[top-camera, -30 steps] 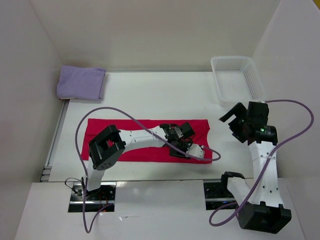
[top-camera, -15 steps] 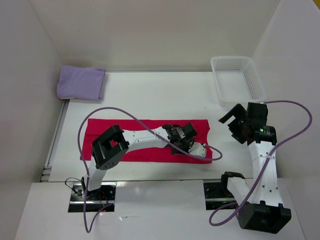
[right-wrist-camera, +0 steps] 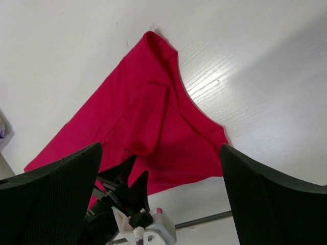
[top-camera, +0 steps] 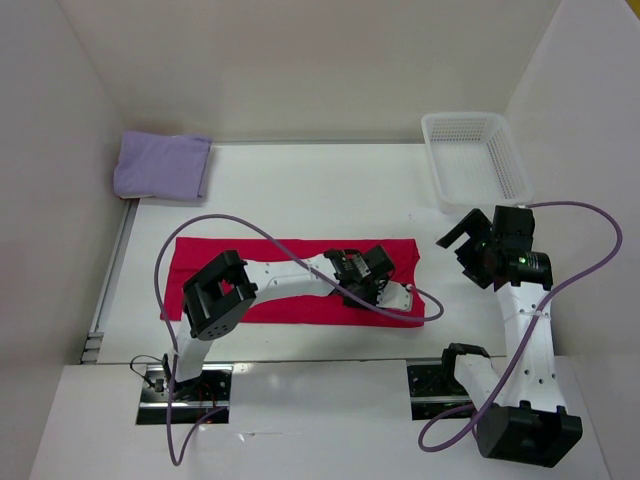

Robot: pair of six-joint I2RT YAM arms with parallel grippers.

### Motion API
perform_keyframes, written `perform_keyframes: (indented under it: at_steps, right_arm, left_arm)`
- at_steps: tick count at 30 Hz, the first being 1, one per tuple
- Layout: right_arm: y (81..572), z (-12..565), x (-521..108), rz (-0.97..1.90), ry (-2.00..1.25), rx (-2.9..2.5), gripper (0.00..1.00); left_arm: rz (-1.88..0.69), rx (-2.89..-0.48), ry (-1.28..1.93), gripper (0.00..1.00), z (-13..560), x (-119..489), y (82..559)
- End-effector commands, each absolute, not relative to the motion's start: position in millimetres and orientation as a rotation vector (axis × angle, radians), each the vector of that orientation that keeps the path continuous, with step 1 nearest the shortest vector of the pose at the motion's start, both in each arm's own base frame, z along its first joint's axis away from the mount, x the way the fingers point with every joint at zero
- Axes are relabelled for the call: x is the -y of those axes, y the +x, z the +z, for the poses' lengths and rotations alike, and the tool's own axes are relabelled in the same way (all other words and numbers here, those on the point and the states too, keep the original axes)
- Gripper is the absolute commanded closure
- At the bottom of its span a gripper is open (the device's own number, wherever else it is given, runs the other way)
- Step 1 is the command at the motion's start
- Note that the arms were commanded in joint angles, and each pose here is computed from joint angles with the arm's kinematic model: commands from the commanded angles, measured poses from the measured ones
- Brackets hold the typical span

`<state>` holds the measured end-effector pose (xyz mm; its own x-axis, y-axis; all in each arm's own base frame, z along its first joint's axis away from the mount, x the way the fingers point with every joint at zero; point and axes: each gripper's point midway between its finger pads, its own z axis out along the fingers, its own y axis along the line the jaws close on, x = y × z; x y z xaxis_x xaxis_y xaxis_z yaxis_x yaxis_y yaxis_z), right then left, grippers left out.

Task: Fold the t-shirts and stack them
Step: Fold the other side of the tshirt into a rectangle

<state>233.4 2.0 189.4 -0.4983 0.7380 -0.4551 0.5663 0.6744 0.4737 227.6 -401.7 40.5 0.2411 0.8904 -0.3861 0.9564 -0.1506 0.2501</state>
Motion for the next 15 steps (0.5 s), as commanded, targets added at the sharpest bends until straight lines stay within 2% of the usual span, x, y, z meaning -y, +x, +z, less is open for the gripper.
perform_keyframes:
  at_steps: [1,7,11,13,14,15]
  right_arm:
    - [237.6,193.2,-0.9,0.355,0.973,-2.222,0.0]
    - [237.6,193.2,-0.9,0.355,0.973,-2.222,0.0]
    - [237.6,193.2,-0.9,0.355,0.973,-2.222,0.0]
    - [237.4,193.0,-0.6,0.351,0.962,-2.225,0.0]
    - [237.4,193.0,-0.6,0.35,0.962,-2.225,0.0]
    - [237.4,193.0,-0.6,0.35,0.962,-2.225,0.0]
  left_arm:
    - [-0.06,-1.692,1.933,0.49,54.5,404.6,259.9]
    - [0.016,-1.779,1.769,0.46,62.5,395.7,291.9]
    - [0.07,-1.927,1.611,0.45,54.5,372.6,332.3]
    - [-0.051,-1.991,1.614,0.45,53.3,370.6,332.8]
    - [-0.14,-1.988,1.633,0.41,57.8,372.5,330.7]
    - [-0.379,-1.978,1.691,0.38,60.5,378.0,314.4]
